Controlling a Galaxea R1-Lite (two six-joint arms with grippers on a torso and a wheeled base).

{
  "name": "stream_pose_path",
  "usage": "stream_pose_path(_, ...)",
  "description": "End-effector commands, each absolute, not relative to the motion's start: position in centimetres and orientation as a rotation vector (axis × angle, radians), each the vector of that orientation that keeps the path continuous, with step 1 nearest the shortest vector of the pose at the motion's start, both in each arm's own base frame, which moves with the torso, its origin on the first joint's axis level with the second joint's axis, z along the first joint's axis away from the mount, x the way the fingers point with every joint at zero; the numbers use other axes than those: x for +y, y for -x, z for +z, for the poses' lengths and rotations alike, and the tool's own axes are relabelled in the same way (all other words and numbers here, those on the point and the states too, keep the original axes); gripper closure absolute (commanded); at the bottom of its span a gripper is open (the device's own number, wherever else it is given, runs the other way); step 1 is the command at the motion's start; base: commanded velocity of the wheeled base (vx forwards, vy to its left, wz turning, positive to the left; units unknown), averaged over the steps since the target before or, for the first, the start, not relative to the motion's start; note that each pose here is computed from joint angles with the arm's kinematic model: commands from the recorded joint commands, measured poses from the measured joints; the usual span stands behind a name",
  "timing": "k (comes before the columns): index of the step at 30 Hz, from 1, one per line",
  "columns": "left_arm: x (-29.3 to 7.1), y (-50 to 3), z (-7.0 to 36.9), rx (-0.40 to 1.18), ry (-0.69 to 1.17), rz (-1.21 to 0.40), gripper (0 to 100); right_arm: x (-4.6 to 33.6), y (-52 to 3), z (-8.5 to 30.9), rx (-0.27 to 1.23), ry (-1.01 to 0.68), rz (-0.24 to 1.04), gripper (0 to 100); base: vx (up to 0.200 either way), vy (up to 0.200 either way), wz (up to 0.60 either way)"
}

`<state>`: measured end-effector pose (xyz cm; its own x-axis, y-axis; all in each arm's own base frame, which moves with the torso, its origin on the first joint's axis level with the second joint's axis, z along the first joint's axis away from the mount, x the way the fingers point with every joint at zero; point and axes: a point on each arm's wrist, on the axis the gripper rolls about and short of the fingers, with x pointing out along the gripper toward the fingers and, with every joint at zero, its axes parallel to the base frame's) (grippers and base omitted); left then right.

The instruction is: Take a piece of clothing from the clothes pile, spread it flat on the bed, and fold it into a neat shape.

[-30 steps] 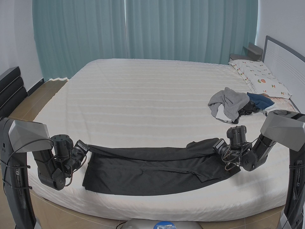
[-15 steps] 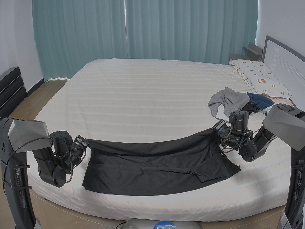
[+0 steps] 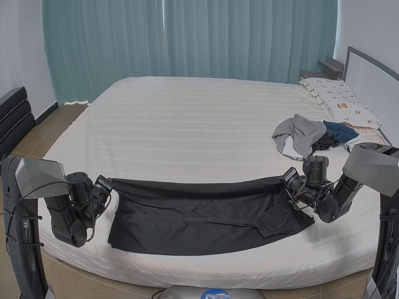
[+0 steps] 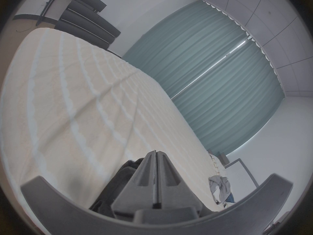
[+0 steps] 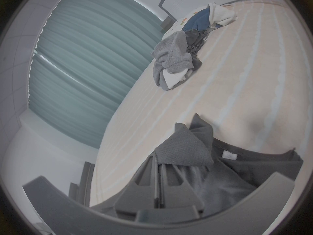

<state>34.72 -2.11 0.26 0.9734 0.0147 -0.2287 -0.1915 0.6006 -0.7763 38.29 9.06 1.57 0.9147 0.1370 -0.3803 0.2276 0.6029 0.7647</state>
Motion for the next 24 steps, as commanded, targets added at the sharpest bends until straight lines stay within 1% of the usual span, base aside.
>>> stream_pose_path(1, -1.9, -32.7, -1.6, 0.302, 0.897, 0.167, 100, 8.4, -35.1, -0.4, 0.487, -0.834, -0.051, 100, 0.000, 0.000, 0.00)
stream_pose_path(7, -1.6, -31.3, -2.5, 0.378, 0.783, 0.167, 100, 8.5, -32.8, -3.0, 0.573, -0.769, -0.056, 100, 0.000, 0.000, 0.00)
stream_pose_path(11, -1.6, -31.1, -2.9, 0.396, 0.769, 0.172, 100, 8.6, -32.4, -4.2, 0.597, -0.757, -0.061, 100, 0.000, 0.000, 0.00)
stream_pose_path(24, -1.6, -30.5, -3.5, 0.431, 0.763, 0.185, 100, 8.6, -32.5, -4.4, 0.592, -0.761, -0.059, 100, 0.000, 0.000, 0.00)
